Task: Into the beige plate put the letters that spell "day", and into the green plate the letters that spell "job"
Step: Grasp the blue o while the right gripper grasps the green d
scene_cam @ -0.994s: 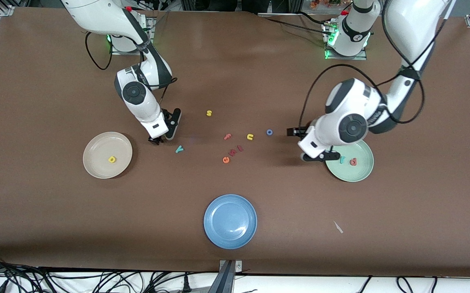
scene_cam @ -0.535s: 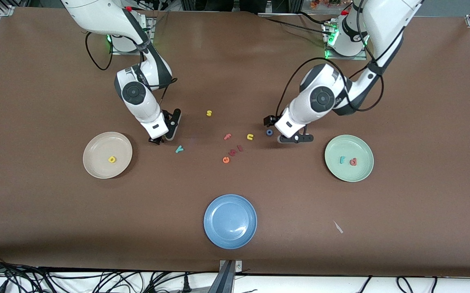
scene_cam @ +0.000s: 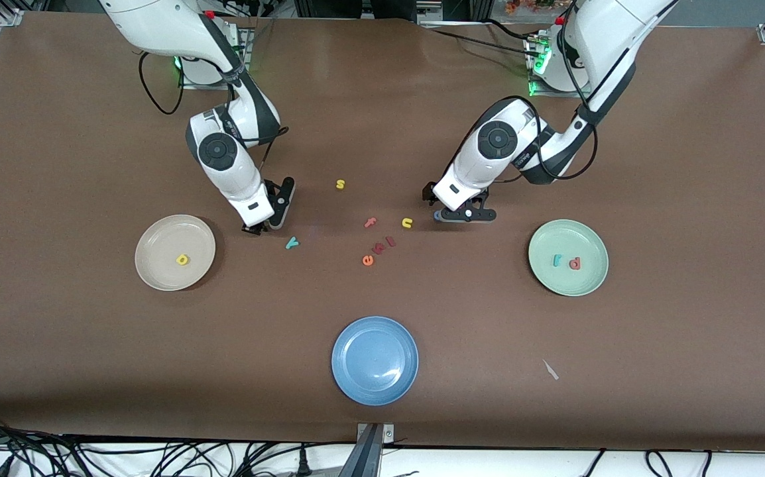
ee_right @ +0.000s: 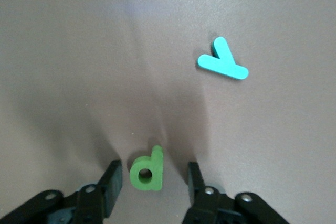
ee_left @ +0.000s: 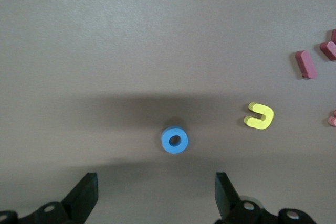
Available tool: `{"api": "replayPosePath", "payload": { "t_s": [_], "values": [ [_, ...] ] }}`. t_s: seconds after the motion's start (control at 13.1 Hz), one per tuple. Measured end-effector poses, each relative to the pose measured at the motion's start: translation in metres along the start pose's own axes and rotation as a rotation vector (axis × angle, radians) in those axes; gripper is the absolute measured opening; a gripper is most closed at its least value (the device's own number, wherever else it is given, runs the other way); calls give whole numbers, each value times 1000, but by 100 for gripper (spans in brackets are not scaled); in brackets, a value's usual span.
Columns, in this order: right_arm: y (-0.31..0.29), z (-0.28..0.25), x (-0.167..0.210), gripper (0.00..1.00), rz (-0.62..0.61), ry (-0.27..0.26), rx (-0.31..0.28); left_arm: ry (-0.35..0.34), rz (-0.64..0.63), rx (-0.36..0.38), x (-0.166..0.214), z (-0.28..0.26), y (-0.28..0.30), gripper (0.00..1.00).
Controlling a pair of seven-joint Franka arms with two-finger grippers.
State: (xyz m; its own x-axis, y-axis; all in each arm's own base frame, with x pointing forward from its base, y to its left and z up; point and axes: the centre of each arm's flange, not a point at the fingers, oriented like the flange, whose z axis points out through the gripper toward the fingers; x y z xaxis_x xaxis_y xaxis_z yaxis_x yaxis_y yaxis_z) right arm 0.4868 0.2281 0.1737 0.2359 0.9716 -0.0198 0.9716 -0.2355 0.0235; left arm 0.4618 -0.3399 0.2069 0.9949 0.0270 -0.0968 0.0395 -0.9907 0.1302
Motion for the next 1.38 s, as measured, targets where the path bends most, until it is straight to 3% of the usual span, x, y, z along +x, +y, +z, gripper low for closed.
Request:
{"api": "replayPosePath", "payload": {
  "t_s": [0.23, 0.31, 0.38, 0.54, 0.84, 0.92, 1.07, 1.38],
  "values": [
    [0, -1, 1, 48, 0, 1, -1, -4, 9, -12, -4, 7, 8, 92],
    [0, -1, 1, 47, -1, 1, -2, -4, 17, -12, -6, 8, 11, 82],
    [0, -1, 1, 44, 0, 2, -2, -3, 27, -10, -8, 9, 13, 81],
    [0, -2, 1, 40, 1, 2, -3, 2, 46, -1, -10, 12, 15, 67],
    [0, -2, 2, 36, -1, 3, -3, 56, 110, 29, 9, 17, 14, 67],
    [0, -2, 2, 31, -1, 3, -4, 60, 119, 31, 13, 20, 14, 62],
    [0, -3, 2, 27, -1, 3, -3, 54, 121, 29, 15, 25, 15, 61],
    [0, -3, 3, 28, 14, 3, -3, 49, 127, 31, 14, 29, 17, 61]
  ]
}}
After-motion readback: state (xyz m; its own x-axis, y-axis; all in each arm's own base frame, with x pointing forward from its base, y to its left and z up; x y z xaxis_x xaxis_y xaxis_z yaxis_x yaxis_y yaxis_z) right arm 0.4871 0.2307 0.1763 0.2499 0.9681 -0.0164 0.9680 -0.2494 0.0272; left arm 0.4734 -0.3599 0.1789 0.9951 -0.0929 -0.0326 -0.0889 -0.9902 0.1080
